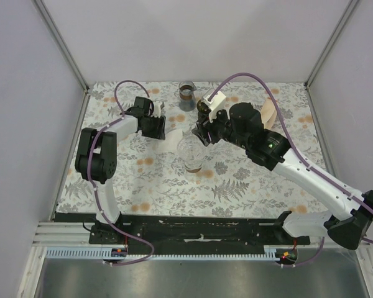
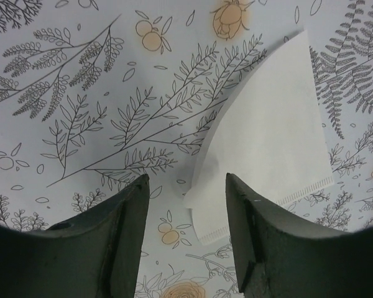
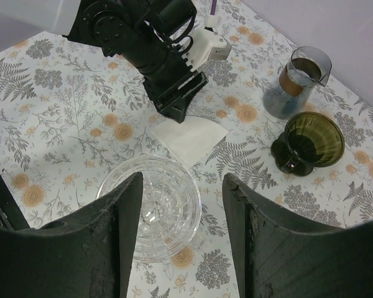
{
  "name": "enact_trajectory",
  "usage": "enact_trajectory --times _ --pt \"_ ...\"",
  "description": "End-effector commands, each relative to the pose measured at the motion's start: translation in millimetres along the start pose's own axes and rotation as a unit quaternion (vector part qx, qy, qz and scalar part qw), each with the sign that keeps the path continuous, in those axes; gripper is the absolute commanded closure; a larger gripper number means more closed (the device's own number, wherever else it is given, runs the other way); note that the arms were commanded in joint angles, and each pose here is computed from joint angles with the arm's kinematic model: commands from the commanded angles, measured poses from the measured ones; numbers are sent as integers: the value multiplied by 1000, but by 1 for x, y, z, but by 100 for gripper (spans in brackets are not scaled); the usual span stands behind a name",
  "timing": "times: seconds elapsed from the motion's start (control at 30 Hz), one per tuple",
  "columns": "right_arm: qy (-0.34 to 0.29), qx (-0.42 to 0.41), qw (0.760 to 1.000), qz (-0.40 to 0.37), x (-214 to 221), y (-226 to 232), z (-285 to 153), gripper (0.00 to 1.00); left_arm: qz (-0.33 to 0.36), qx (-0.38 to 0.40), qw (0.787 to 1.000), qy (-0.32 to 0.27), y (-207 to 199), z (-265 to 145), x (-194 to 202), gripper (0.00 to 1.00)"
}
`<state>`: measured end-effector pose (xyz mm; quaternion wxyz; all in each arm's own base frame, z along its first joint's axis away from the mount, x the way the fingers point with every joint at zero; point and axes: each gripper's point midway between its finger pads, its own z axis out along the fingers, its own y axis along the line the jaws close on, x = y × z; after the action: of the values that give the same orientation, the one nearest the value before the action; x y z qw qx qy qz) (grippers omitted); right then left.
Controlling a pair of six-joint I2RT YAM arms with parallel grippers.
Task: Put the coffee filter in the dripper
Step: Pick up the coffee filter from the center of the board.
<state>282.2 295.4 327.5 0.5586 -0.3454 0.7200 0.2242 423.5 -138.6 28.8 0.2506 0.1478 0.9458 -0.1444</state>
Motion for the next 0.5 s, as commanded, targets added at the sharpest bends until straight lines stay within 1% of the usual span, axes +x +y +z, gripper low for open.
enact_trajectory --times 0.0,0.1,0.17,0.37,0.47 --pt "-4 4 1000 -7 -1 -4 2 39 29 15 999 -39 -6 3 -18 43" --pt "-2 5 1000 -7 0 -6 4 39 44 21 998 -25 -16 3 -8 48" --pt "0 4 1000 -7 1 -6 4 39 55 20 998 -17 -20 1 -2 49" --pt "-1 -6 1000 -8 2 -3 3 39 73 -2 997 -23 -19 -5 -2 53" --pt "0 -6 1000 -9 3 -4 2 39 99 -5 995 -20 -28 -2 4 60"
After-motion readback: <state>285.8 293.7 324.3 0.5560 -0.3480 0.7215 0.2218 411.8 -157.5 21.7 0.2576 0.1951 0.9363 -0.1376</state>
